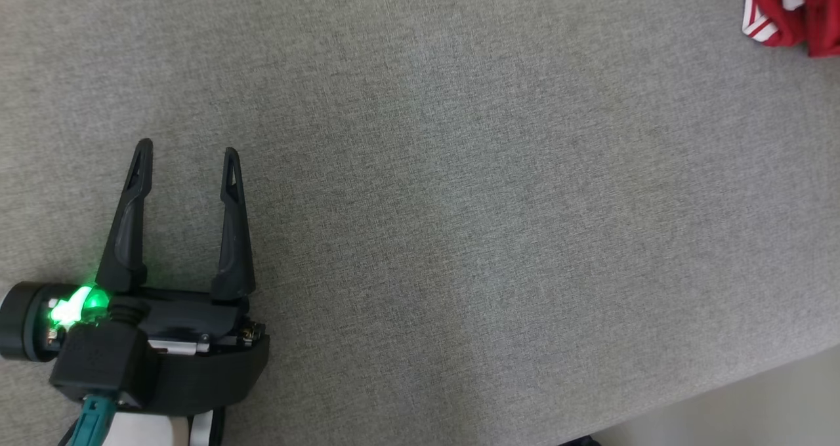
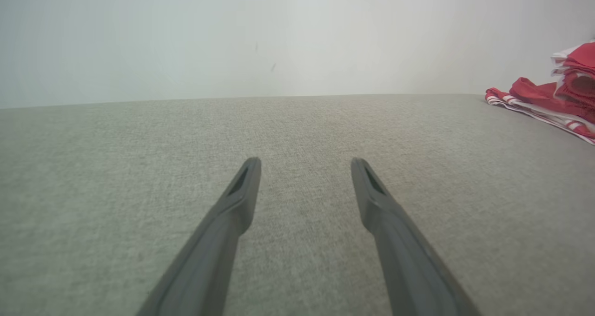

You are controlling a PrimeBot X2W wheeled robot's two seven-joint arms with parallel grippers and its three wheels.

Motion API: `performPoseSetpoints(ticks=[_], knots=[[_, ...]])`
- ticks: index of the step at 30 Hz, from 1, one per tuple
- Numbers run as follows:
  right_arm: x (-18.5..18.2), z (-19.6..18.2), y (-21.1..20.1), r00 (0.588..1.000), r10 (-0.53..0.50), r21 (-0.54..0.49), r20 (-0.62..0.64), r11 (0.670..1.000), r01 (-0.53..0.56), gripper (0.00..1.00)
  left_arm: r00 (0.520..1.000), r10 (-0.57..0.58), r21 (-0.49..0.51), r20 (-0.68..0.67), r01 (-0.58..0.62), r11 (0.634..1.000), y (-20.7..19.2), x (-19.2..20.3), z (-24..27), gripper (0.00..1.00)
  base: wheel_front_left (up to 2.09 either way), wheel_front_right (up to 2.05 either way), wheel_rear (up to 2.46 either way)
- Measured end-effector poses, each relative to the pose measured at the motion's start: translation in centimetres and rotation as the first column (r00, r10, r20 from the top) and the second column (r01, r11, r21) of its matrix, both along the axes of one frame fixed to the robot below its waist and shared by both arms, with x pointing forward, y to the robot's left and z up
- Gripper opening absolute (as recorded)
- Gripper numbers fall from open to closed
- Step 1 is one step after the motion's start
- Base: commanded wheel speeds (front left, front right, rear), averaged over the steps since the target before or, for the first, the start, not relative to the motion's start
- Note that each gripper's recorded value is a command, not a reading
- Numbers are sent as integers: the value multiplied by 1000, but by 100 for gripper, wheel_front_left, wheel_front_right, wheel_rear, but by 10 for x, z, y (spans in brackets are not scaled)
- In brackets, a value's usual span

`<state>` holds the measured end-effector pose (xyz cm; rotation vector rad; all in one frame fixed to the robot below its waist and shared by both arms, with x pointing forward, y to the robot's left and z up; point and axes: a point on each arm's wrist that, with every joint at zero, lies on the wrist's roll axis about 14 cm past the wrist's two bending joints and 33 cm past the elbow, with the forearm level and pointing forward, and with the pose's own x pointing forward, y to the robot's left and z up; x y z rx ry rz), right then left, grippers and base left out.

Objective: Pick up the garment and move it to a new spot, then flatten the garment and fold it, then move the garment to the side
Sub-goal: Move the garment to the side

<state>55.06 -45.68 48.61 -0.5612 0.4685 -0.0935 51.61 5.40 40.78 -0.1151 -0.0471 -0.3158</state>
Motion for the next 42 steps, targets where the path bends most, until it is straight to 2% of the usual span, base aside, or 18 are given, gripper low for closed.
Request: performPoseSetpoints(ticks=[5,10,11,18,23,26,30,35,42], knots=[[1,2,-19,999,-45,-49,-4,998,45,0,1000,-5,-2,-4,5,1000,-1,1,-6,100,0,0,0],[7,-4,-21,998,-69,-43,5,997,69,2,1000,-1,-2,-4,1,1000,0,1,-7,100,0,0,0],[7,-6,-23,996,-84,-40,8,996,84,100,1000,2,-1,-5,-2,1000,0,1,-7,100,0,0,0],[16,23,-22,991,-81,-36,104,996,85,100,1000,20,-1,-7,-20,1000,5,0,0,100,0,0,0],[28,53,1,981,-17,-4,195,1000,18,100,999,45,-12,-4,-45,999,11,-3,13,100,0,0,0],[36,87,24,955,46,20,293,998,-54,100,997,71,-3,-12,-71,997,20,-11,20,100,0,0,0],[32,110,62,915,128,55,382,985,-161,100,993,117,6,-9,-117,993,38,-24,35,100,0,0,0],[12,128,110,854,206,97,477,954,-284,100,986,169,13,-8,-169,986,59,-47,53,100,0,0,0],[-32,127,158,795,213,183,568,909,-374,100,977,212,15,31,-213,977,78,-77,82,100,0,0,0]])
